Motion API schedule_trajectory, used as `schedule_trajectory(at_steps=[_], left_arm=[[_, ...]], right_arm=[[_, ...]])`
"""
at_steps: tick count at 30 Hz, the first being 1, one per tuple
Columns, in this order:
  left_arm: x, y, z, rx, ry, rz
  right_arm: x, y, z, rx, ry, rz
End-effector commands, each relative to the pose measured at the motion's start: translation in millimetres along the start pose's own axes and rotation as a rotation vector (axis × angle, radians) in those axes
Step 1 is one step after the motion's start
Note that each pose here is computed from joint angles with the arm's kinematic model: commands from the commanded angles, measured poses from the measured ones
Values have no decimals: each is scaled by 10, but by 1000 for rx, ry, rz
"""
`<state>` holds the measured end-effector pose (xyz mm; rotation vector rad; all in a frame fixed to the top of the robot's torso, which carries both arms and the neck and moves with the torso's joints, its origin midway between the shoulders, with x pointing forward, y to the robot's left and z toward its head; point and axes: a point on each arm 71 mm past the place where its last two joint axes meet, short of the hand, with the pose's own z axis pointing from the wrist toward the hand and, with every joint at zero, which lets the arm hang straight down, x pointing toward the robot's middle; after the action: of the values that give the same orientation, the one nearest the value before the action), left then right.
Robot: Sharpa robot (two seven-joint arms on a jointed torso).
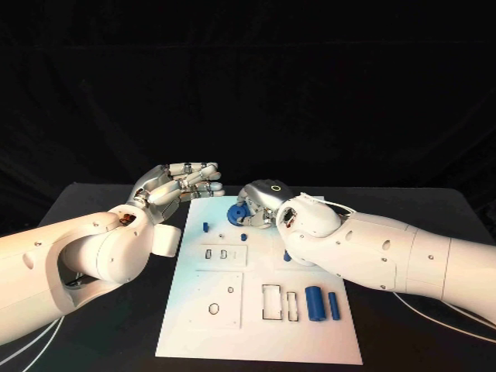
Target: Assemble the parts on the task board
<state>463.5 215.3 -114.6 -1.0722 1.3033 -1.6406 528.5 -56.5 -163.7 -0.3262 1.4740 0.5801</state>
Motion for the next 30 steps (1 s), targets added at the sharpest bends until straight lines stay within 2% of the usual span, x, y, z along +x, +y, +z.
schedule_trajectory(at_steps=[1, 12, 23, 30], left_arm=[[31, -9, 5, 6, 23, -10], [27, -6, 7, 3, 23, -10], [24, -4, 8, 0, 23, -10], [20, -3, 9, 0, 24, -10]], right_arm=[[24, -9, 5, 7, 0, -13], [31, -42, 24, 28, -3, -16], [42, -44, 16, 28, 15, -16], [14, -92, -66, 23, 6, 7]])
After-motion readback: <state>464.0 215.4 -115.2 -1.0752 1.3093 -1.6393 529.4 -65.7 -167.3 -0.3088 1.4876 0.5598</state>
